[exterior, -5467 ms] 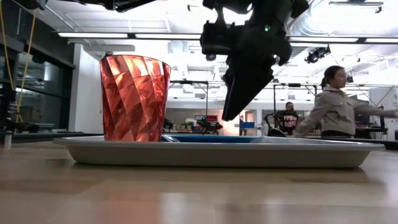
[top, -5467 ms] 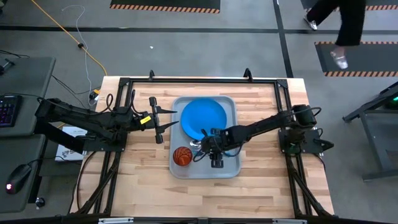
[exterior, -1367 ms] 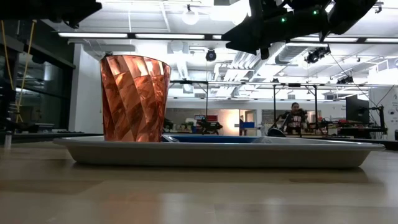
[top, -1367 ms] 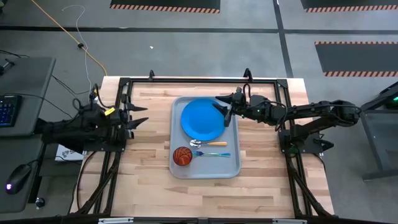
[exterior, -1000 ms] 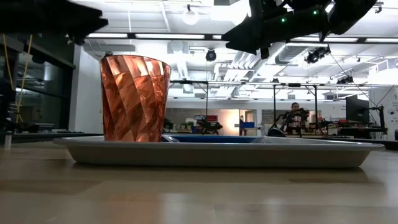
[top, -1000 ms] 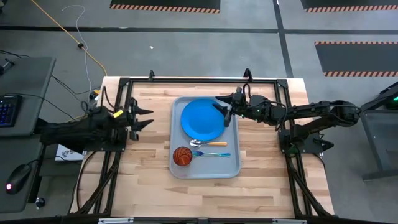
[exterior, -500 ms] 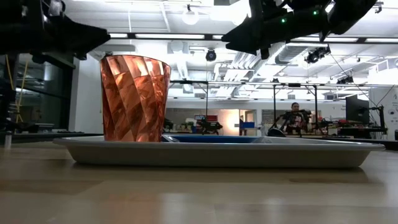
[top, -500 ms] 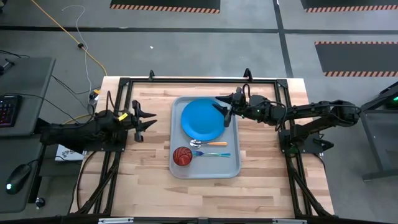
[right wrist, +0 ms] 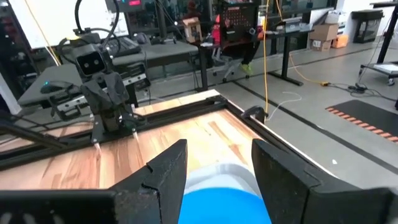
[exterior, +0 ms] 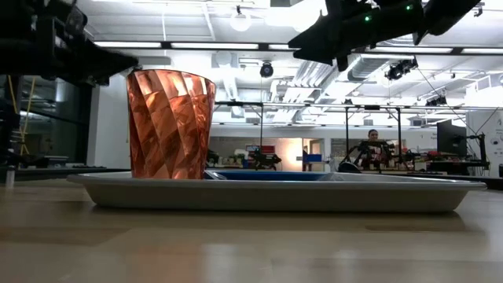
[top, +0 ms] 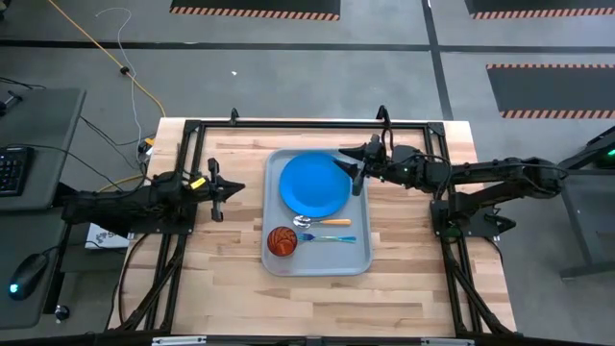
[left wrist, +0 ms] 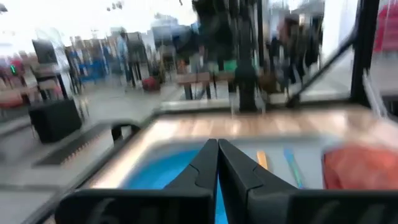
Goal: Pick and place plate/cup/fork/spoon on tray
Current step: Return to Home Position
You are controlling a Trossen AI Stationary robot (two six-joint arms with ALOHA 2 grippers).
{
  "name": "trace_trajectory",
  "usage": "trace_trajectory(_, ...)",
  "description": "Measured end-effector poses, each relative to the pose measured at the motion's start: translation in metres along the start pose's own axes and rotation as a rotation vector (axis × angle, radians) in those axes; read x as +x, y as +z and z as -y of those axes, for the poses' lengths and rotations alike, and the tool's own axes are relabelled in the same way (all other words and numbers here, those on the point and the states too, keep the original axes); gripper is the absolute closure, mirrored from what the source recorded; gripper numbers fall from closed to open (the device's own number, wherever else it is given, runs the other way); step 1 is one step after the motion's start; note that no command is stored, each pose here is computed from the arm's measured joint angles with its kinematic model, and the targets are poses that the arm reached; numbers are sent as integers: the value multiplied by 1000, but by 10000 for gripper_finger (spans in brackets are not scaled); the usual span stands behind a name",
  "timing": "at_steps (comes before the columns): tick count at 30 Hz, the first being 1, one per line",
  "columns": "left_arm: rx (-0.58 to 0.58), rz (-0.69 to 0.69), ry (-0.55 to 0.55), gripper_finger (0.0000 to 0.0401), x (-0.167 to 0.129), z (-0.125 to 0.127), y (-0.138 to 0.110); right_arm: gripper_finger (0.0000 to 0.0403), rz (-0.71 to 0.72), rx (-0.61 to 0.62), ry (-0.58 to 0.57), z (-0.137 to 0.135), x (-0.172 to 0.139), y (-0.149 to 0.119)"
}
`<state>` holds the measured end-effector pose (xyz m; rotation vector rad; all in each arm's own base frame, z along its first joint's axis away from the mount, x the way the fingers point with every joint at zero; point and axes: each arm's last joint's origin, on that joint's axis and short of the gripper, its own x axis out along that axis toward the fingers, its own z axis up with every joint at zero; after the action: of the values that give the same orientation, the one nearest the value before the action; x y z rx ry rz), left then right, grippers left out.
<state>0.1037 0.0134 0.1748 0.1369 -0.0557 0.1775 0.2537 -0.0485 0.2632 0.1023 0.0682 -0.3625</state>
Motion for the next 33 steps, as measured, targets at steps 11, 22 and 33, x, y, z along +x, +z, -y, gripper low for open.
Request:
trace_trajectory(11,-27,1,-162,401,0,5,-1,232,-38,-9,31,-6,-9,1)
trace_trajectory(22,-28,-16,-79,401,0,3,-2,390,8,50,73,10,-45,28)
trace_trajectory(33,-28,-15,-79,401,0,3,-2,398,139,38,245,23,-121,-22)
